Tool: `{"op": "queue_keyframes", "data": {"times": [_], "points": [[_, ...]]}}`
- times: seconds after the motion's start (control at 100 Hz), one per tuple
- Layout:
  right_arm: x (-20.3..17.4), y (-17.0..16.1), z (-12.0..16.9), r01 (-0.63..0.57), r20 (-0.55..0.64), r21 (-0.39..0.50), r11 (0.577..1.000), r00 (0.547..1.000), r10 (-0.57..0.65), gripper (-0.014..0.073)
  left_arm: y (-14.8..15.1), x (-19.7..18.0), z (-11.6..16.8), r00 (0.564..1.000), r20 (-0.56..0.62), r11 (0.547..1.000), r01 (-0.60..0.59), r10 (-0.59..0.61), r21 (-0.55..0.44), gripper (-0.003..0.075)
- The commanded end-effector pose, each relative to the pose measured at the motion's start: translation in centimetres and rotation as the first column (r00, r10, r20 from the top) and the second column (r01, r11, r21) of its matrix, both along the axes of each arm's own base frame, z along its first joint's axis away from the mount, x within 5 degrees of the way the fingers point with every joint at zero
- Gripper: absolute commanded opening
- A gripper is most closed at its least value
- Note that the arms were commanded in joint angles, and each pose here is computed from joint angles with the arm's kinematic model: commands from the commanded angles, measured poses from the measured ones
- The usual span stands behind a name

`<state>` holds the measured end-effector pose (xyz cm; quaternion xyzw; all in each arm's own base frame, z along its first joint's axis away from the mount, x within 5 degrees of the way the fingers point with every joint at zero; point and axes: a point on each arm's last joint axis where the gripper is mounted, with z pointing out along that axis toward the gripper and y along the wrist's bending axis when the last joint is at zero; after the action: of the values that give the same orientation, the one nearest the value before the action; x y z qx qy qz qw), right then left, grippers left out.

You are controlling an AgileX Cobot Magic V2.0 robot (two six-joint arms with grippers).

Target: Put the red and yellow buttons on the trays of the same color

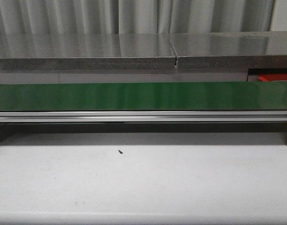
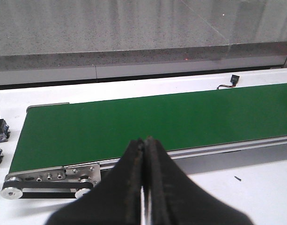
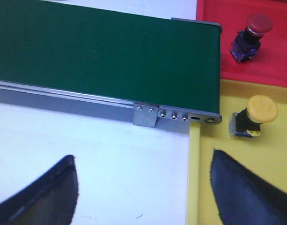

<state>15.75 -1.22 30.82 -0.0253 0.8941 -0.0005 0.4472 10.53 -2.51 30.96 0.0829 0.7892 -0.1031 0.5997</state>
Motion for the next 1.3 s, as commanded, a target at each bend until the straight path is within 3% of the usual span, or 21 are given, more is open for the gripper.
{"op": "queue_keyframes", "data": {"times": [0.0,0.17,0.25,0.66,0.75,0.92,0.99,1.14,1.29], "points": [[-1.0,0.1,1.8,0.013,0.140,-0.020,1.000,0.990,-0.010,0.0447,0.1,0.1,1.5,0.997,0.078,0.999,-0.025,0.029,-0.044,-0.0019],[-2.6,0.5,2.2,-0.002,0.148,-0.022,1.000,0.989,0.005,0.0064,0.1,0.1,1.5,0.996,0.079,0.998,-0.025,0.030,-0.053,-0.0019],[-2.7,0.5,2.1,-0.008,0.133,-0.020,1.000,0.991,0.010,-0.0071,0.1,0.1,1.5,0.996,0.079,0.998,-0.025,0.030,-0.053,-0.0019],[-2.9,0.6,1.8,-0.019,0.095,-0.014,1.000,0.995,0.020,-0.0066,0.1,0.1,1.5,0.997,0.077,0.998,-0.024,0.028,-0.053,0.0002],[-2.9,0.6,1.8,-0.019,0.095,-0.014,1.000,0.995,0.020,-0.0066,0.0,0.1,1.6,0.998,0.059,0.999,-0.007,0.010,-0.050,0.0118],[-2.9,0.6,1.8,-0.019,0.095,-0.014,1.000,0.995,0.020,-0.0066,-0.2,-0.1,2.5,0.998,0.060,0.999,0.016,-0.014,-0.037,0.0561],[-2.9,0.6,1.8,-0.019,0.095,-0.014,1.000,0.995,0.020,-0.0066,-0.2,-0.2,3.2,0.997,0.079,0.999,0.017,-0.014,-0.038,0.0664],[-2.9,0.6,1.8,-0.019,0.095,-0.014,1.000,0.995,0.020,-0.0066,0.2,0.5,5.1,0.995,0.084,0.995,-0.040,0.048,-0.090,0.0659],[-2.9,0.7,1.8,-0.019,0.094,-0.013,1.000,0.995,0.020,-0.0066,1.5,3.0,7.2,0.988,0.040,0.988,-0.148,0.150,-0.055,0.0659]]}}
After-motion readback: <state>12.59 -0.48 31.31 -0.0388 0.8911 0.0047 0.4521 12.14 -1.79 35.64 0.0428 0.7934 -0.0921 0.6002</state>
